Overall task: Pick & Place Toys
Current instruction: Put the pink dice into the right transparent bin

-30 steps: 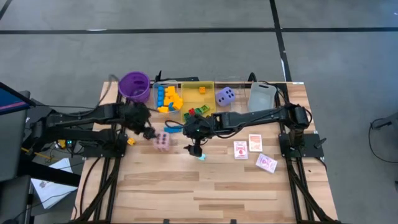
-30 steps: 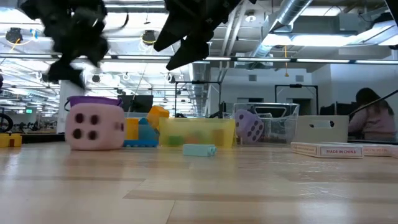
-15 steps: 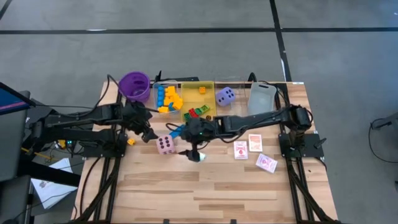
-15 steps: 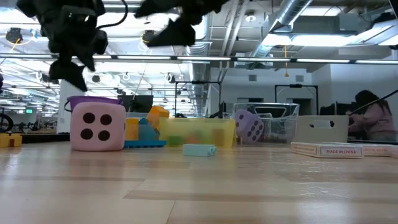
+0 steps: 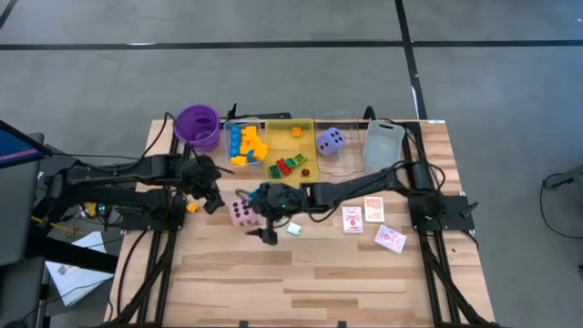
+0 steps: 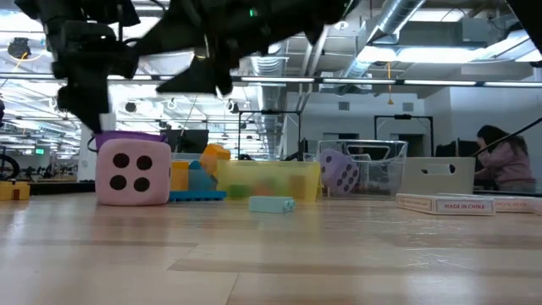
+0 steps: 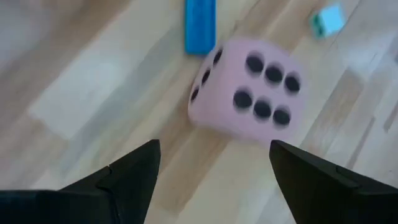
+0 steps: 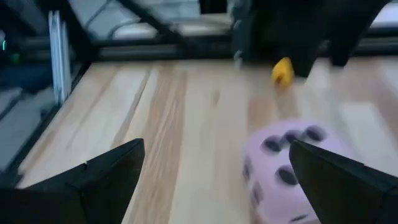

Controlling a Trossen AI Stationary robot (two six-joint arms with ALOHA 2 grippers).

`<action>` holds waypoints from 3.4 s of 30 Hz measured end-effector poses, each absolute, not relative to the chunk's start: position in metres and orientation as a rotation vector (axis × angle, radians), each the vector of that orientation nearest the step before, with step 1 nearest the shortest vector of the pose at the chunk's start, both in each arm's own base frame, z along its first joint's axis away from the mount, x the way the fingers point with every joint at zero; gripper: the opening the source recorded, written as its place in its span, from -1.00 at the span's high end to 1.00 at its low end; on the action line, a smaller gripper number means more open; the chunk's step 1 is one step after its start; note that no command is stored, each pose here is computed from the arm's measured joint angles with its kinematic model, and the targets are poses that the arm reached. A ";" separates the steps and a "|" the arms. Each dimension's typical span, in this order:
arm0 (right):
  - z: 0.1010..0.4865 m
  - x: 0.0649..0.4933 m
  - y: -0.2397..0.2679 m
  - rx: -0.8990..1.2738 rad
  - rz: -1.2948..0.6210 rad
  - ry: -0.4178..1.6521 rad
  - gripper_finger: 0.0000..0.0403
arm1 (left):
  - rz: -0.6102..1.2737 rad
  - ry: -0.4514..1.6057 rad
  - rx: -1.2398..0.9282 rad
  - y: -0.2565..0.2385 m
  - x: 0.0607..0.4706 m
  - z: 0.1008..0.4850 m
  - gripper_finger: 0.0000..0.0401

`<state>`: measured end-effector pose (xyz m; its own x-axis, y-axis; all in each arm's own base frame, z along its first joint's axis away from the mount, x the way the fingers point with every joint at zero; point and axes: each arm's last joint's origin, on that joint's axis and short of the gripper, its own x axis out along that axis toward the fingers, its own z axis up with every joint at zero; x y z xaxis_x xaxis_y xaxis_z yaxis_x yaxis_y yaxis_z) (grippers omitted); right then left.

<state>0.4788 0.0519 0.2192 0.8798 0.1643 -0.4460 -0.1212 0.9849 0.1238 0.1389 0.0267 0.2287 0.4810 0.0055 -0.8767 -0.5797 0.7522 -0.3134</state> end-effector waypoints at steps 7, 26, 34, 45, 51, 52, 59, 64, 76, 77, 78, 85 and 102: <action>0.193 0.487 0.061 0.019 0.193 0.481 -0.95 | 0.455 1.210 -0.732 0.017 0.137 0.216 -0.48; 0.186 0.486 0.039 -0.063 0.063 0.550 -0.95 | 0.367 1.372 -0.511 0.002 0.194 0.167 -0.48; 0.184 0.483 0.044 -0.062 0.073 0.587 -0.95 | 0.226 1.311 -0.381 -0.005 0.207 0.163 -0.48; 0.183 0.482 0.050 -0.065 0.084 0.604 -0.95 | 0.191 1.285 -0.147 -0.004 0.208 0.164 -0.48; 0.182 0.480 0.050 -0.067 0.085 0.625 -0.95 | 0.255 1.273 -0.092 -0.002 0.208 0.164 -0.48; 0.181 0.480 0.050 -0.067 0.085 0.629 -0.95 | 0.266 1.271 -0.083 -0.001 0.208 0.164 -0.48; 0.180 0.480 0.049 -0.067 0.083 0.640 -0.95 | 0.402 1.230 0.019 0.004 0.209 0.166 -0.48; 0.179 0.476 0.048 -0.071 0.061 0.679 -0.95 | 0.417 1.239 0.031 0.004 0.207 0.166 -0.48; 0.216 0.468 0.036 0.011 -0.145 0.607 -0.95 | 0.420 1.258 0.032 0.004 0.205 0.166 -0.48; 0.216 0.467 0.036 0.023 -0.146 0.613 -0.95 | 0.419 1.258 0.032 0.004 0.205 0.166 -0.48; 0.215 0.466 0.038 0.032 -0.139 0.632 -0.95 | 0.419 1.259 0.032 0.004 0.205 0.166 -0.48; 0.241 0.430 0.073 0.037 -0.051 0.635 -0.95 | 0.419 1.261 0.031 0.004 0.205 0.166 -0.48; 0.154 0.312 0.065 0.227 -0.316 0.296 -0.95 | 0.514 1.193 -0.114 0.004 0.208 0.167 -0.48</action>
<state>0.3117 0.0645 0.1541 0.9082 -0.2707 -0.3192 0.3364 0.9259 0.1720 0.2082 0.0043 0.1666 0.2692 0.3211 -0.9080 -0.4391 0.8800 0.1811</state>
